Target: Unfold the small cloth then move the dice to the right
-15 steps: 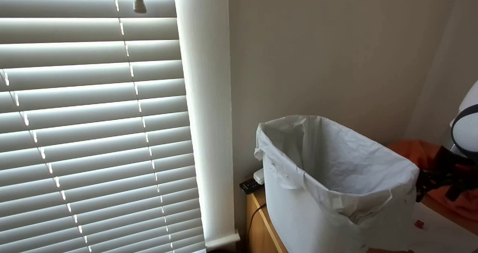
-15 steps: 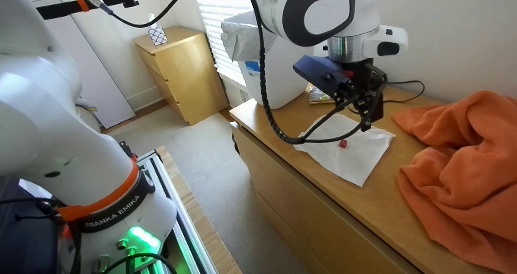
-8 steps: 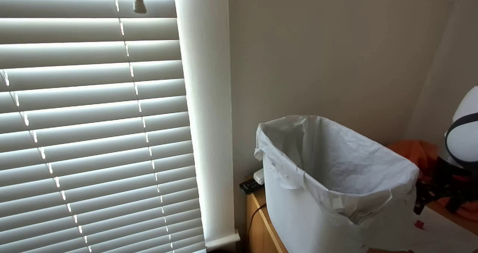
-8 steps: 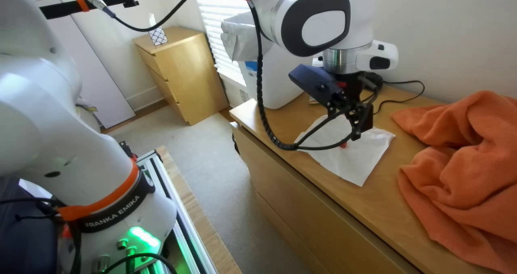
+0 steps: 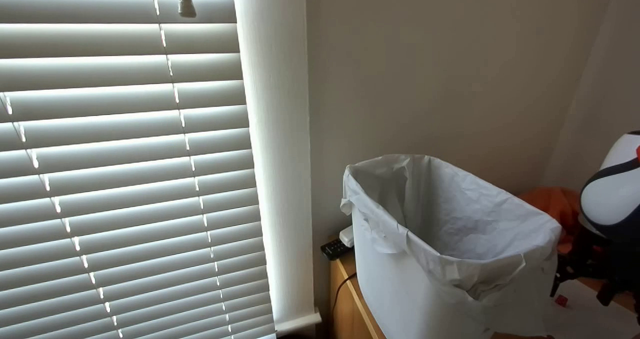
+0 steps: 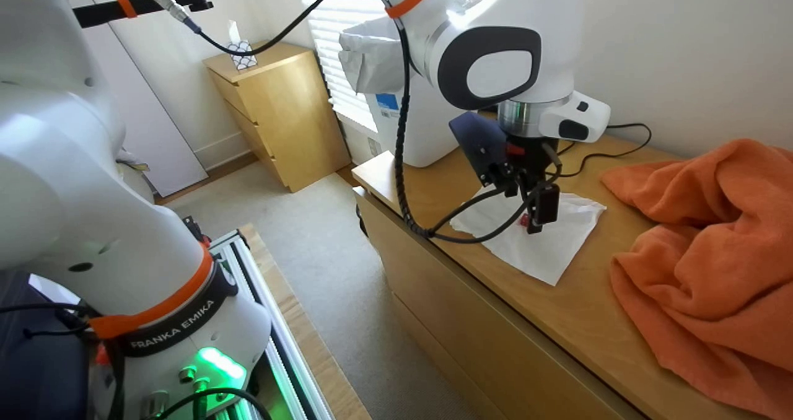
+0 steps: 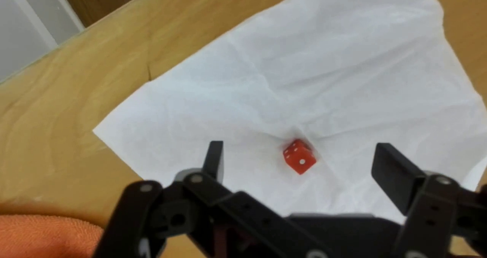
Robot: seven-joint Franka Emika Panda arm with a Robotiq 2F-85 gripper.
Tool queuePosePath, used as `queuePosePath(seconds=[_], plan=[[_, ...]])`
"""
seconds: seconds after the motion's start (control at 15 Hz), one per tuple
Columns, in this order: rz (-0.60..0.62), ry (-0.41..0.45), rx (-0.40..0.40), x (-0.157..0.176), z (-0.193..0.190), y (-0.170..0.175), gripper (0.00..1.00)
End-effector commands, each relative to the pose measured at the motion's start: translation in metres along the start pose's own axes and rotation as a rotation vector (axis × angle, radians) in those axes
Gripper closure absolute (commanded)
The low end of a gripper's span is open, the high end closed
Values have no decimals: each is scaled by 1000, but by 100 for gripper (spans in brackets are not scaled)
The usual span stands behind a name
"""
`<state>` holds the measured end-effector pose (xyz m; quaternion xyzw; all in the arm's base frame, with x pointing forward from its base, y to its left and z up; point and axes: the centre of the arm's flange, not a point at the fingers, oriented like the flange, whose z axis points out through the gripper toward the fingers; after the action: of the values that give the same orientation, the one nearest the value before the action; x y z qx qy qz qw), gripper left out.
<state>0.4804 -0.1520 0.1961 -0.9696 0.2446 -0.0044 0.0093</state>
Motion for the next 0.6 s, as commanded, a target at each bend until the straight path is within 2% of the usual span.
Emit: queuePosePath(seconds=[0.0,0.07,0.2,0.47,0.53], plan=[[91,24,36,8,9,2,1],[101,27,40,9,10,3,20],[117,29,47,11,11,4,30],[132,25,52,13,13,5,63],[133,23,55,13,14,5,38]])
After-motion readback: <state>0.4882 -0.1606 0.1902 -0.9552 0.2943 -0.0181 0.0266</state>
